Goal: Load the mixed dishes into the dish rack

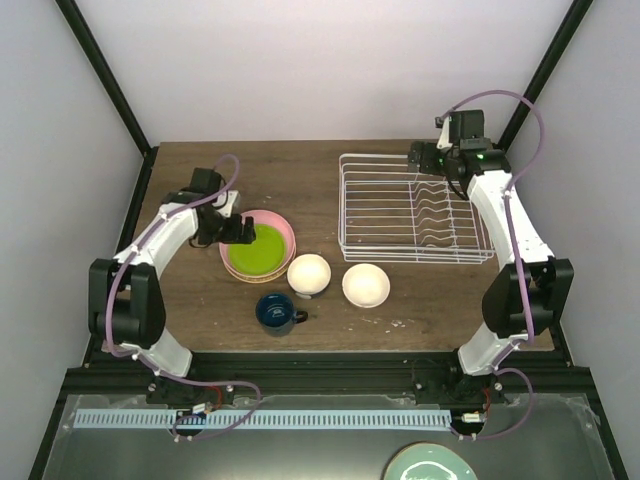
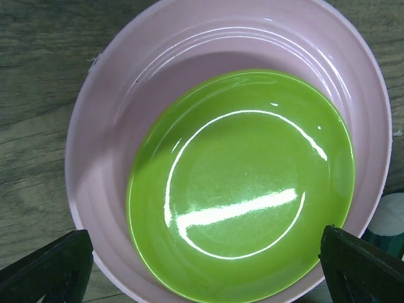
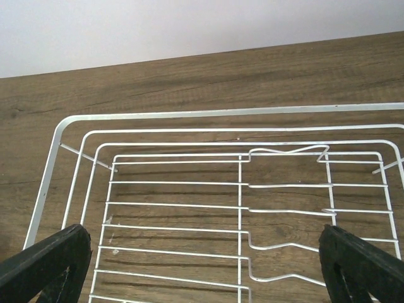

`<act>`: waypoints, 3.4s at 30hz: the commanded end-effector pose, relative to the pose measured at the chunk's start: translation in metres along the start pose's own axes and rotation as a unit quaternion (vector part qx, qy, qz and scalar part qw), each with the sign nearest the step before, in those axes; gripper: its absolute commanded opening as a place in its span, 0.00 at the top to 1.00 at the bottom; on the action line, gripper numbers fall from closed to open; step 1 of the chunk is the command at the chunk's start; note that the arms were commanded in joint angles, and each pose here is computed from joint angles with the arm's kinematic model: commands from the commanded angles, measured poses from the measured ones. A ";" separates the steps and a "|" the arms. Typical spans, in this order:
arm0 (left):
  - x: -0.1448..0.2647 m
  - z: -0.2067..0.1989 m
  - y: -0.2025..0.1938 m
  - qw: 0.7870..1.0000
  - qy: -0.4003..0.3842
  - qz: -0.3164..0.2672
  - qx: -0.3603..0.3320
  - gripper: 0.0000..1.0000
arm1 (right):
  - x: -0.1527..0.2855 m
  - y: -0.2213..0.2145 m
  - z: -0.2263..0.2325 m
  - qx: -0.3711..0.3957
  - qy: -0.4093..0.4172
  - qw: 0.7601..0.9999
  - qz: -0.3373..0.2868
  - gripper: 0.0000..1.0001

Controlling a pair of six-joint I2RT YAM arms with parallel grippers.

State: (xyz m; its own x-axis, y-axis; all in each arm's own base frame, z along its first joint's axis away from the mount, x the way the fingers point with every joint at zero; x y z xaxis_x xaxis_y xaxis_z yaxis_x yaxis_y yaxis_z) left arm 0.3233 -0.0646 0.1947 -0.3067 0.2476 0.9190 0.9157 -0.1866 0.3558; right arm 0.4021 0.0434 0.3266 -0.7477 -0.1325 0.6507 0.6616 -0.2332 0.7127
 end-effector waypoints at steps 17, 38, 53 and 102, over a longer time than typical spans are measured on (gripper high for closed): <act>-0.050 0.013 0.017 1.000 0.010 0.021 -0.021 0.00 | 0.009 -0.012 0.007 0.001 -0.013 1.000 0.015 0.00; -0.062 0.008 -0.003 0.998 -0.030 0.046 -0.010 0.45 | -0.012 -0.003 0.009 0.018 -0.019 0.999 0.031 0.00; -0.018 -0.002 -0.019 0.998 -0.056 0.005 0.003 0.92 | -0.026 0.006 0.029 0.053 -0.003 0.998 0.043 0.00; 0.073 -0.027 0.059 0.932 -0.262 -0.249 -0.028 1.00 | -0.059 -0.086 0.204 0.103 0.509 0.832 0.195 0.58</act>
State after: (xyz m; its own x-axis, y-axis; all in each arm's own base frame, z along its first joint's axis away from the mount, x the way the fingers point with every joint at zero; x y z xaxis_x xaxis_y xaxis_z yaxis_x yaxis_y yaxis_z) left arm 0.3419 -0.0794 0.2803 -0.5006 0.7221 0.4774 0.7102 0.0273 0.7034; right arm 0.4011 0.2588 0.2687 -0.1118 -0.9074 0.4052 0.8017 0.1586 0.5763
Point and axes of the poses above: each gripper's point midway between its finger pads, its own x axis back along the fingers, its own z axis along the line the jaws close on, y = z × x, the point moved 9 cm from there along x, back along the fingers, and after that the axes turned 8 degrees about -x, right-handed, at the moved point
